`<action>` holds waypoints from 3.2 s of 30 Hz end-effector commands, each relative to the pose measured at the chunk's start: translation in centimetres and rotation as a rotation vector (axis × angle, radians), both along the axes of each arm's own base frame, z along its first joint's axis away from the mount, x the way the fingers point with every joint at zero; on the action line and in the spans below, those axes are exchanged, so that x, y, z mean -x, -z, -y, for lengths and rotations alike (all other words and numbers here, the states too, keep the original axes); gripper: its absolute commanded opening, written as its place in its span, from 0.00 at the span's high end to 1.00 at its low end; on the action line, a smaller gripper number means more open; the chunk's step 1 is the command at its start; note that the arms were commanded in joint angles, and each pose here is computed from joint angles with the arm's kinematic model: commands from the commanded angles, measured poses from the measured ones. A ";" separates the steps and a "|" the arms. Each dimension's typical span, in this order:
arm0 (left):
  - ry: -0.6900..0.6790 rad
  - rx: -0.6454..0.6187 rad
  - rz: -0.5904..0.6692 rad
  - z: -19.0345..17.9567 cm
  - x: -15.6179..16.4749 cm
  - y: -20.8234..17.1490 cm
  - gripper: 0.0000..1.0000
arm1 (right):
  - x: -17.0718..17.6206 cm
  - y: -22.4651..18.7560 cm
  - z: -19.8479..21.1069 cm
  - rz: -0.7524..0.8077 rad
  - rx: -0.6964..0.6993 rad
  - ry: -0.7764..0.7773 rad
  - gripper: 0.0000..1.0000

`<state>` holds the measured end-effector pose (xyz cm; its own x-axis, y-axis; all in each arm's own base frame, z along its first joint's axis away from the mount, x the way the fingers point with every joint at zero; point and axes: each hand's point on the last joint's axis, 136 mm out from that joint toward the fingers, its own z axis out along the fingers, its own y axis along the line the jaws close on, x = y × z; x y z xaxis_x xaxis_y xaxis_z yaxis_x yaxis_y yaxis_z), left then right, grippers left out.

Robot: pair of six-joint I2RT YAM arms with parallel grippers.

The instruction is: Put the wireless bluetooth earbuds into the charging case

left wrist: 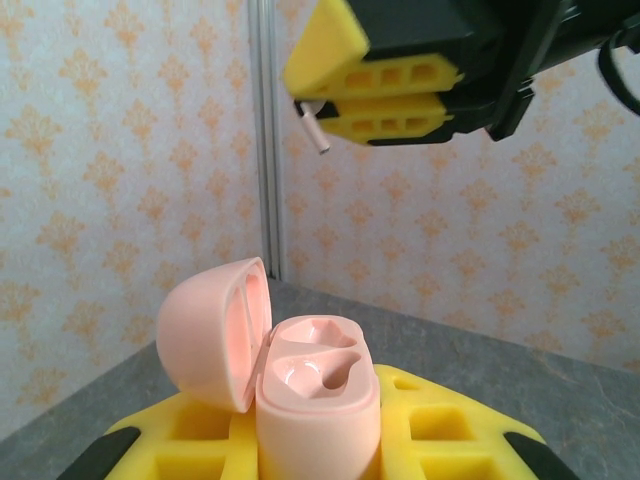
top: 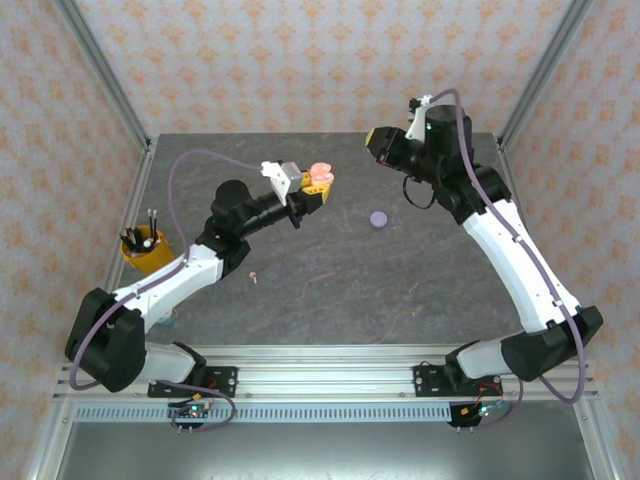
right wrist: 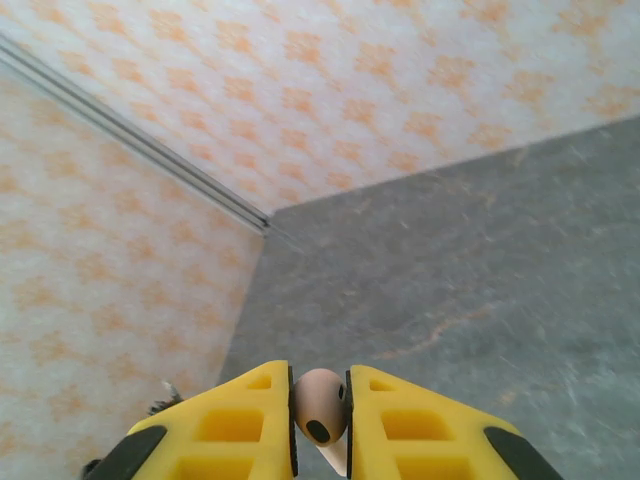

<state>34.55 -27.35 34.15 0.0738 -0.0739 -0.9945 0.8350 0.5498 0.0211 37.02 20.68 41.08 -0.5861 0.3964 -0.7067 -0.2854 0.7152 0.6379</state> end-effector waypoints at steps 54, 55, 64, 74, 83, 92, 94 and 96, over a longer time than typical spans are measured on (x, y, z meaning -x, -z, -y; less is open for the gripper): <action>0.124 0.111 0.280 3.5 -1.7 -8.9 1.00 | 3.8 -4.3 -3.9 0.214 -0.358 -0.297 0.84; 0.125 0.111 0.278 3.5 -1.7 -8.8 1.00 | 3.6 -4.1 -3.9 0.210 -0.356 -0.294 0.84; 0.126 0.110 0.276 3.5 -1.6 -8.9 1.00 | 3.1 -3.0 -4.2 0.188 -0.341 -0.295 0.86; 0.121 0.108 0.268 3.5 -1.7 -8.8 1.00 | 3.3 -1.8 -4.7 0.182 -0.262 -0.325 0.86; 0.115 0.107 0.254 3.5 -1.9 -8.6 1.00 | 4.1 -0.2 -5.4 0.179 -0.104 -0.372 0.84; 0.111 0.110 0.242 3.3 -1.8 -8.5 1.00 | 3.5 -0.2 -4.4 0.175 -0.072 -0.299 0.59; 0.108 0.111 0.239 3.3 -1.8 -8.4 1.00 | 3.4 -0.6 -4.2 0.181 -0.077 -0.285 0.54; 0.106 0.112 0.234 3.2 -1.8 -8.3 1.00 | 3.3 -1.1 -3.9 0.186 -0.083 -0.272 0.46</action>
